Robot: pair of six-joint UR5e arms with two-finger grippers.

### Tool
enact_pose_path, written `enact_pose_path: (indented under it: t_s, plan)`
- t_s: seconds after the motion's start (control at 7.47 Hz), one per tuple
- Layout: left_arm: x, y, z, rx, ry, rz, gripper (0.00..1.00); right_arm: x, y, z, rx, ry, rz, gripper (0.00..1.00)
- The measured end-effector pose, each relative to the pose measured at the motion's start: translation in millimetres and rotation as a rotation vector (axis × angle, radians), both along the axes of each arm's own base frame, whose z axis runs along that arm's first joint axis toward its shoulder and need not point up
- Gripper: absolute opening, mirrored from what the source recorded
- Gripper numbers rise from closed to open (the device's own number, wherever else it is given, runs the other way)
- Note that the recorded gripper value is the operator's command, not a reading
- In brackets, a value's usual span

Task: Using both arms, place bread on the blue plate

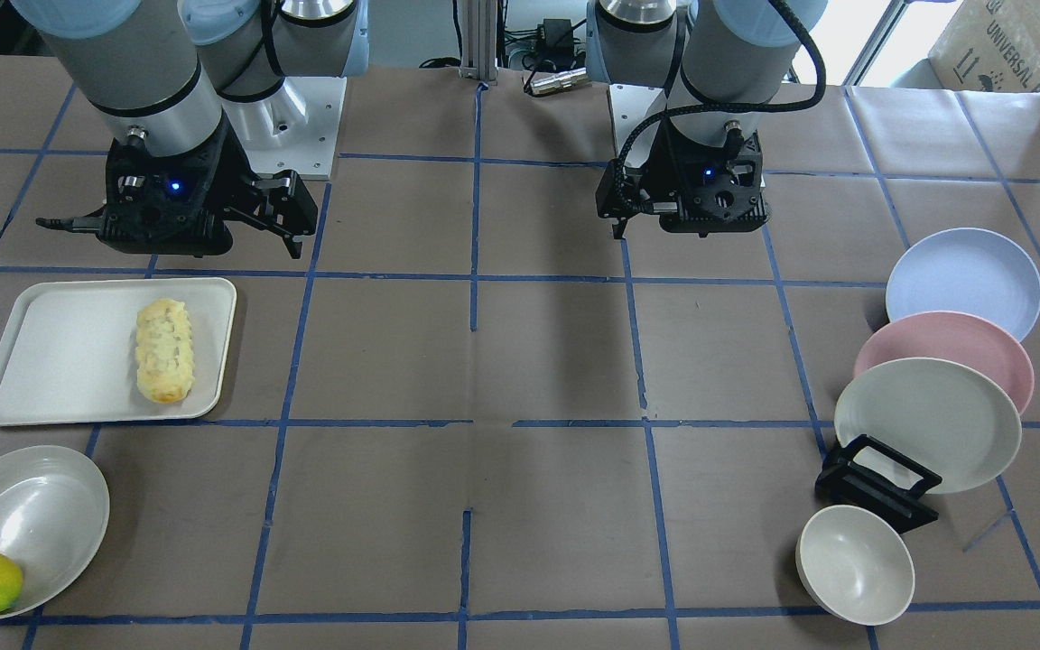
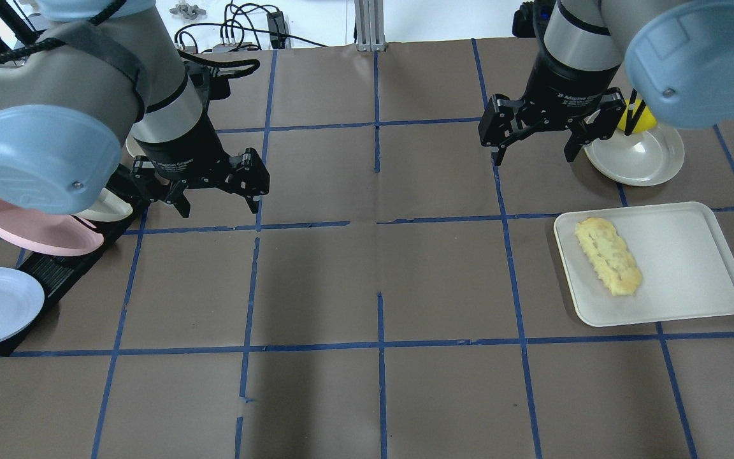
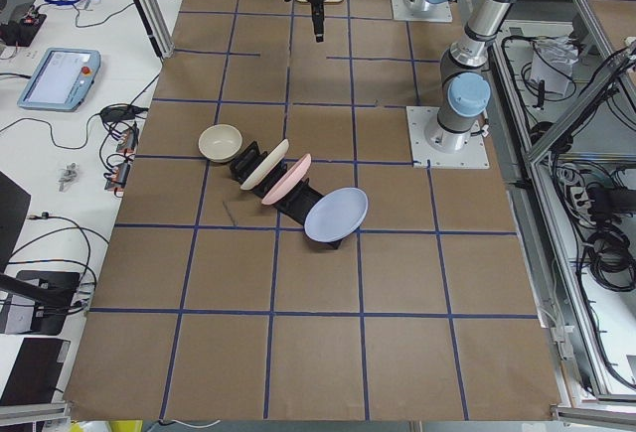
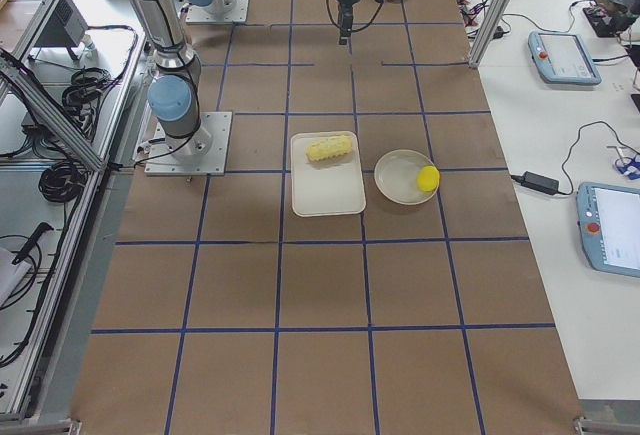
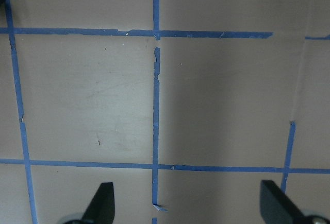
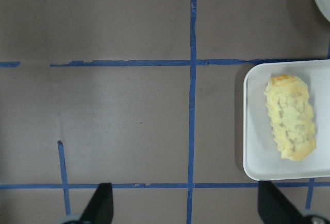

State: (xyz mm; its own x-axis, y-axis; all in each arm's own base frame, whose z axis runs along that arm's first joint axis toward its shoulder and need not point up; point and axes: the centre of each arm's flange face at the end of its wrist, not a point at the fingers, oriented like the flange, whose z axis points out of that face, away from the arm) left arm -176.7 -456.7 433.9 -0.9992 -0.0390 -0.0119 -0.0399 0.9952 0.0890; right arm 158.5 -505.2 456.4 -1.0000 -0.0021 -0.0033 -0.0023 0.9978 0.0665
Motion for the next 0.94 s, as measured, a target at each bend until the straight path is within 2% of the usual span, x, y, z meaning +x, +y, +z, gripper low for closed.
enact_pose_path:
  t_s: [0.67,0.94]
  plan:
    - [5,-6,-4,0.009,-0.012,-0.009,1.00,1,4,6,-0.005,-0.001,-0.006,1.00]
    - [28,-13,10,-0.017,-0.005,-0.015,1.00,2,3,5,-0.006,-0.004,-0.006,1.00]
